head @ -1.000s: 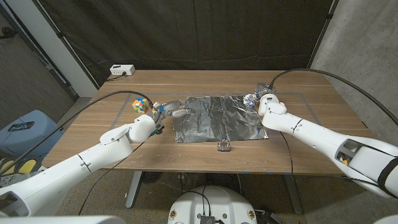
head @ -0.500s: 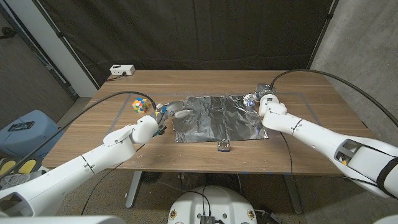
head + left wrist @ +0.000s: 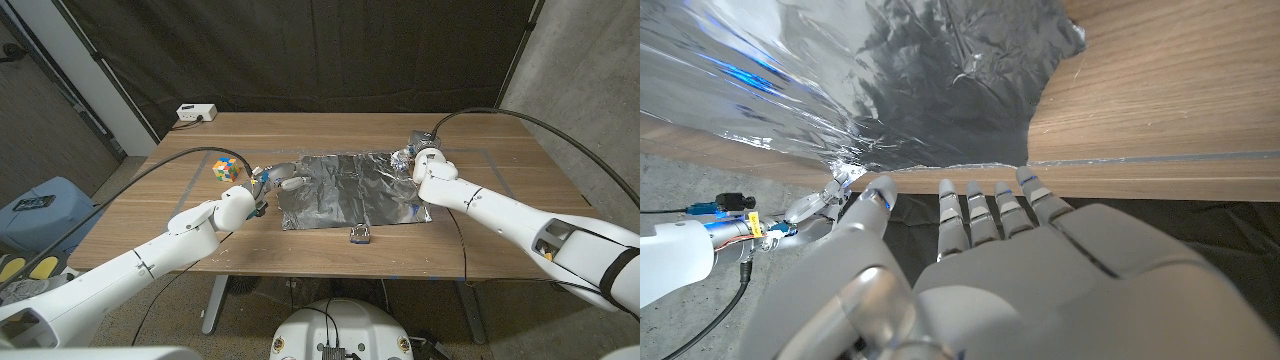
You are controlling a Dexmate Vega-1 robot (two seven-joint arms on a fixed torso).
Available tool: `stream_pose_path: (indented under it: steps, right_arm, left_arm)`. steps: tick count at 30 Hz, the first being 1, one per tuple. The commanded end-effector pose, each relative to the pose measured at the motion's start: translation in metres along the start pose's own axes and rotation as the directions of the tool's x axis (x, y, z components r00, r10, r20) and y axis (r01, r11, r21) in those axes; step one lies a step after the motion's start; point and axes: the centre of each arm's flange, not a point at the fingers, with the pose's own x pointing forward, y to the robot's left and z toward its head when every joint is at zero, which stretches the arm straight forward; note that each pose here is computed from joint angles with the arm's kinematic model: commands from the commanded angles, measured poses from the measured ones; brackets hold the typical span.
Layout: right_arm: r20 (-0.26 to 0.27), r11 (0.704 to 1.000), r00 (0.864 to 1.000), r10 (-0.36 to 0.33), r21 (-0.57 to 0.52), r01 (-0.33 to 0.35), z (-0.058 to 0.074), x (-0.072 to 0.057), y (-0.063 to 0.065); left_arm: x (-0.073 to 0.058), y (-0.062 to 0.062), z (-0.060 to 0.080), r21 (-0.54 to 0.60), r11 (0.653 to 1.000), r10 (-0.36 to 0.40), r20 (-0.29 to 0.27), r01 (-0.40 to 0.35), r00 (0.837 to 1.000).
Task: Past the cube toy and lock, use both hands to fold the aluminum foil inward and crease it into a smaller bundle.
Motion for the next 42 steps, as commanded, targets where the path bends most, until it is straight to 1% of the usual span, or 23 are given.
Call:
stream_pose_path:
  steps: [1,12,26,37,42]
  right_arm:
    - [-0.006,1.0,1.0,0.0,0.003,0.0,0.002,0.0,0.001]
    - [-0.017,1.0,1.0,-0.001,0.012,0.001,-0.004,-0.002,0.003]
    - [-0.01,1.0,1.0,0.011,0.018,-0.011,-0.006,-0.002,0.008]
    - [-0.01,1.0,1.0,0.01,0.008,-0.01,-0.005,-0.002,0.007]
    - [-0.014,1.0,1.0,0.005,0.006,-0.005,-0.004,-0.002,0.005]
  left_arm:
    - [0.003,-0.003,-0.001,0.019,1.0,-0.011,0.003,0.011,1.0]
    - [0.008,-0.006,0.005,0.047,0.999,0.006,0.016,-0.007,1.0]
    - [0.004,-0.009,0.009,0.068,0.997,0.027,0.01,-0.027,1.0]
    - [0.007,-0.012,0.012,0.076,0.997,0.027,0.025,-0.028,0.999]
    - [0.009,-0.012,0.012,0.081,0.996,0.031,0.032,-0.033,0.999]
